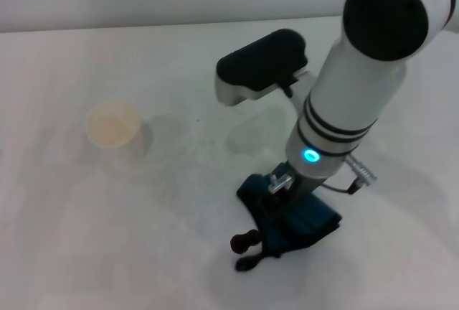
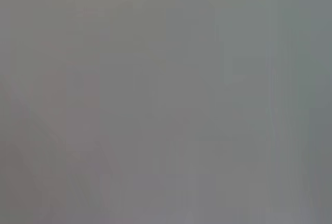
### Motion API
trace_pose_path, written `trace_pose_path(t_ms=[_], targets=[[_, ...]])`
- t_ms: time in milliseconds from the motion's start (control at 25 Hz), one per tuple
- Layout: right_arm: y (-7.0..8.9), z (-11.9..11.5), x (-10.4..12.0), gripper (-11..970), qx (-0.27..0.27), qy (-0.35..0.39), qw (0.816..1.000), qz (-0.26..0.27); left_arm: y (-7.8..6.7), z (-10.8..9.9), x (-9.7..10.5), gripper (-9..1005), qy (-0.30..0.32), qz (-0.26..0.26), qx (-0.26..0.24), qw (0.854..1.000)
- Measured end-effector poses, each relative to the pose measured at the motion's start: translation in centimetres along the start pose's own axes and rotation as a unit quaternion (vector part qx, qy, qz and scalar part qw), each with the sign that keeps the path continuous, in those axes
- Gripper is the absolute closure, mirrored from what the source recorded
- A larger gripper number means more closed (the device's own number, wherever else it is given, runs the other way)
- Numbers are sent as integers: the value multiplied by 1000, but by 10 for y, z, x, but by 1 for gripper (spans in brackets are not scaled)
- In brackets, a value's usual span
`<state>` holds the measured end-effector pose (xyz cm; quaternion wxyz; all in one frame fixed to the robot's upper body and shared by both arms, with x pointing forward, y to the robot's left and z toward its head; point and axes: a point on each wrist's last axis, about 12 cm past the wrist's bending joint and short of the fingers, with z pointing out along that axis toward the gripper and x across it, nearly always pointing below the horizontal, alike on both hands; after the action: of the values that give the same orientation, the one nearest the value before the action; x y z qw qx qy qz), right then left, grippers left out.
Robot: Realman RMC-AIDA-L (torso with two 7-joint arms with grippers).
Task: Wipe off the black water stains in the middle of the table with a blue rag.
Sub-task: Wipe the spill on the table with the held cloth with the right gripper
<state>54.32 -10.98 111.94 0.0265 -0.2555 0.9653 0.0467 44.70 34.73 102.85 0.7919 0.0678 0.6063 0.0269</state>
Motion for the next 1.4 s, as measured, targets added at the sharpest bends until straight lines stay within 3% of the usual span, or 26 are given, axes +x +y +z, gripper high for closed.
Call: trace_pose_path(t_ms=[600,760,960,1400], targets=[[48,15,-2,846,-68,15,995,-70,-2,5,0,120,-2,-1,5,1000],[54,15,-4,846,-80,12,993,-81,-2,3,0,120,0,-1,5,1000],[52,14,-5,847,-72,13,994,-82,-3,1,1,120,2,-6,3,1000],[21,3,-13,847,41,26,997,-52,-2,-2,1,120,4,-6,1,1000]])
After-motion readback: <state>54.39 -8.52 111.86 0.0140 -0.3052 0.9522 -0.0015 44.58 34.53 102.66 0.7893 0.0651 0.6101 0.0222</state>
